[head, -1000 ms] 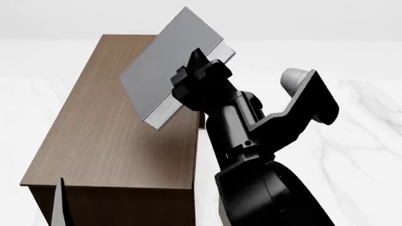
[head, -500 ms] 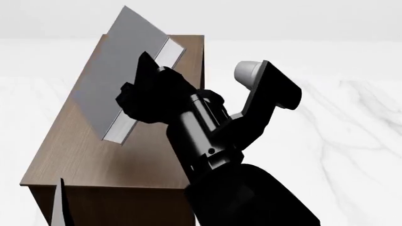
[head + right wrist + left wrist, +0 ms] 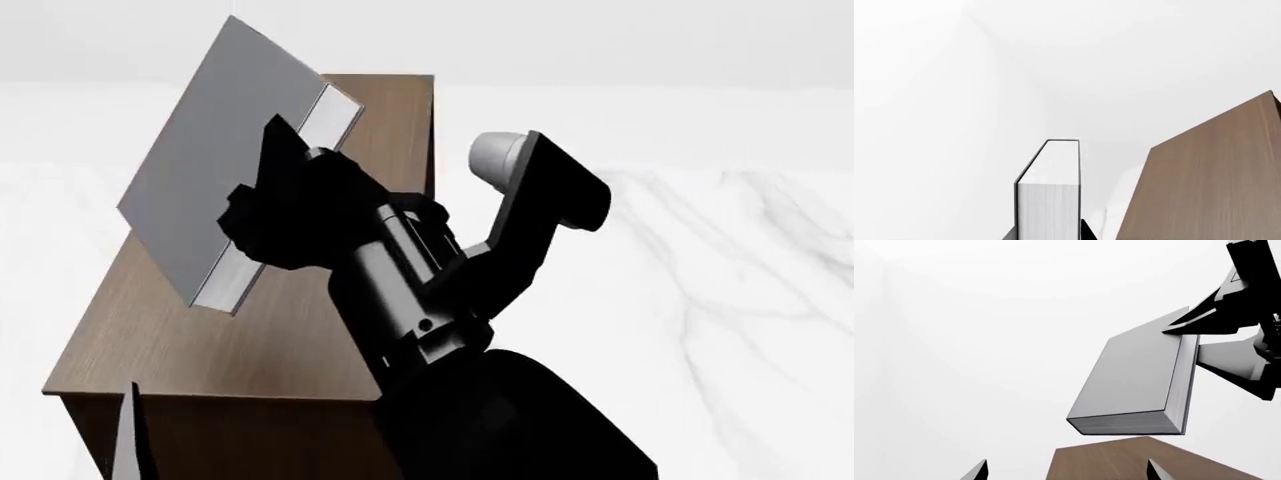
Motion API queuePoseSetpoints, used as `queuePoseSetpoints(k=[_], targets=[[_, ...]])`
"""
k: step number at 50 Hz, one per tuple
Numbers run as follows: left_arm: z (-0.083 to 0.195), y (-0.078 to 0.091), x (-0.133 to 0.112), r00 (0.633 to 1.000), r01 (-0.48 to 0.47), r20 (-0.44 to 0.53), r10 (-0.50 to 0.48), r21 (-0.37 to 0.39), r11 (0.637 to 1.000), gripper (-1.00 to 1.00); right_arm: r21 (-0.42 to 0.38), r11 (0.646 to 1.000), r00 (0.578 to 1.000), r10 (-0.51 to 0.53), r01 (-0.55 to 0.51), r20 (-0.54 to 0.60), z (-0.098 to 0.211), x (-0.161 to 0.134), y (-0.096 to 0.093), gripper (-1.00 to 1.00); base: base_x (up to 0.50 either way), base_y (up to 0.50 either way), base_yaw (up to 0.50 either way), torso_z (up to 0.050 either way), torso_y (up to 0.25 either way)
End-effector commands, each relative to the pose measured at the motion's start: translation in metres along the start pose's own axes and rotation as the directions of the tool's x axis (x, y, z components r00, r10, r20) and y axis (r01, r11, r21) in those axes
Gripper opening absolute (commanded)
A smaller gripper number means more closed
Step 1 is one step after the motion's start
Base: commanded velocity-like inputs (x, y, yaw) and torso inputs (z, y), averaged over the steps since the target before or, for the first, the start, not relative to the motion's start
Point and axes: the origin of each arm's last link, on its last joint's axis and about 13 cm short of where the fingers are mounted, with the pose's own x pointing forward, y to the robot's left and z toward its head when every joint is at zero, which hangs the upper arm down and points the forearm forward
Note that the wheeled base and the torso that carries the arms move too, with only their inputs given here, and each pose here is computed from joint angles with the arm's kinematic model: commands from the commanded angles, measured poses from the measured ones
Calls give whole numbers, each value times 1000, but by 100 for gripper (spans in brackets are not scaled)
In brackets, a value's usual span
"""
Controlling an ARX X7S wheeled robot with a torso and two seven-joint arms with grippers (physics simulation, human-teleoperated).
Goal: Pick up the book in the middle and place it on the cabinet shelf.
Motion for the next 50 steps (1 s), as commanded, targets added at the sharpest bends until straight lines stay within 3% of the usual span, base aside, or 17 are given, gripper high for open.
queuePoseSetpoints(k=[1,22,34,50], targets=[[0,2,2,1000,-10,4,10,5,1000,100,-23,998,997,52,-51,52,4,4,0,-100,0,0,0,0,10],[-1,2,1,1000,-9,1,9,8,1000,100,-68,993,995,98,-100,-31,-14,-1,5,-100,0,0,0,0,1],[-1,2,1,1000,-8,-3,8,7,1000,100,-66,997,999,26,-28,-29,-16,-1,-13,-100,0,0,0,0,2],[-3,2,1,1000,-9,-9,9,6,1000,100,-42,999,999,-20,19,-43,-22,-1,-22,-100,0,0,0,1,1]])
